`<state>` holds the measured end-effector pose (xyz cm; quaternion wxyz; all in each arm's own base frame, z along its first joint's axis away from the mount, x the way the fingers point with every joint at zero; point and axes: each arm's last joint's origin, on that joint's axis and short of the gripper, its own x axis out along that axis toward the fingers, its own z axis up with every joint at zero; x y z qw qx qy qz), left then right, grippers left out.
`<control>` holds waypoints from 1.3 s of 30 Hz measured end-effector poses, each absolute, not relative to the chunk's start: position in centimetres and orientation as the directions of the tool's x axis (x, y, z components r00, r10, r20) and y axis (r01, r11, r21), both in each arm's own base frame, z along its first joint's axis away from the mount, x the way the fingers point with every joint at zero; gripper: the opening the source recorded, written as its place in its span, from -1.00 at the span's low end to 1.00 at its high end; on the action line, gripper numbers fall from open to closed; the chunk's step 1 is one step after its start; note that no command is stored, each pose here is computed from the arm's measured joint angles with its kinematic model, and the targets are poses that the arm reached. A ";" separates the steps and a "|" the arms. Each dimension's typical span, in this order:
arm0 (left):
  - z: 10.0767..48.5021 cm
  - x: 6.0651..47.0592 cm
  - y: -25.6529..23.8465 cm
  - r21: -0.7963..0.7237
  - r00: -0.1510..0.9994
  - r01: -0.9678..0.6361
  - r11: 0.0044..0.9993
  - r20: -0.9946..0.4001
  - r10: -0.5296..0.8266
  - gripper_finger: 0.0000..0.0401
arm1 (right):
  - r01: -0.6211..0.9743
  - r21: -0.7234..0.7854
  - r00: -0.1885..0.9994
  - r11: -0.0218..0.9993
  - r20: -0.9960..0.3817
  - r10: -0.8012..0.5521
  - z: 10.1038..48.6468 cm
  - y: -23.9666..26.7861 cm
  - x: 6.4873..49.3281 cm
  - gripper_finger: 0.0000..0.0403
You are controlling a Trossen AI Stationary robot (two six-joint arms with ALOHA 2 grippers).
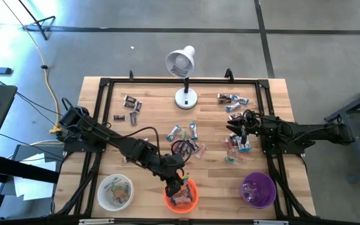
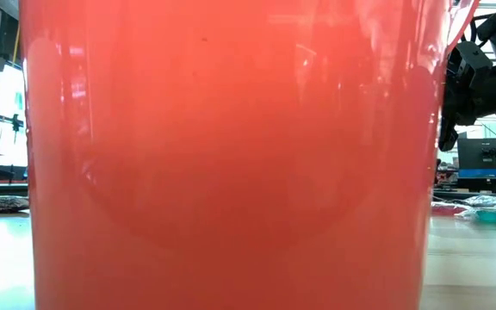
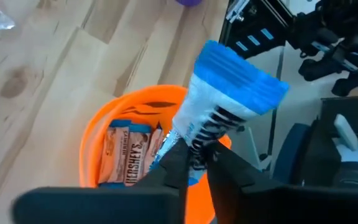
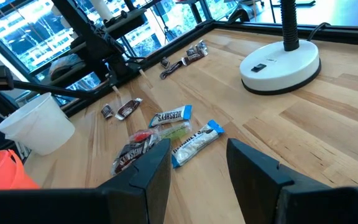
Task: Organize candy in baskets
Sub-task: Put the white chocolate bar into the orange bucket, then put the brown chocolate bar into the purple bucket
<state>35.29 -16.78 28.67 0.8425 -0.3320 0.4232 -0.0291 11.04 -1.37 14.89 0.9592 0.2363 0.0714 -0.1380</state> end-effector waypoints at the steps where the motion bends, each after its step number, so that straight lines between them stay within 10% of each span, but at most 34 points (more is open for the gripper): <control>1: 28.7 35.3 -16.8 -0.588 0.641 -0.229 0.776 -0.691 -0.335 -0.73 | 0.298 0.433 0.952 0.850 -0.202 -0.231 14.9 -1.4 11.0 -0.25; 18: 28.0 34.6 -16.1 -0.504 0.570 -0.274 0.819 -0.771 -0.284 -0.41 | 0.298 0.433 0.952 0.850 -0.202 -0.231 14.9 -1.4 11.0 -0.25; 39: 24.1 29.1 -7.2 0.062 0.100 -0.649 0.758 -0.981 0.166 -0.41 | 0.298 0.434 0.952 0.850 -0.202 -0.230 14.9 -1.4 11.0 -0.25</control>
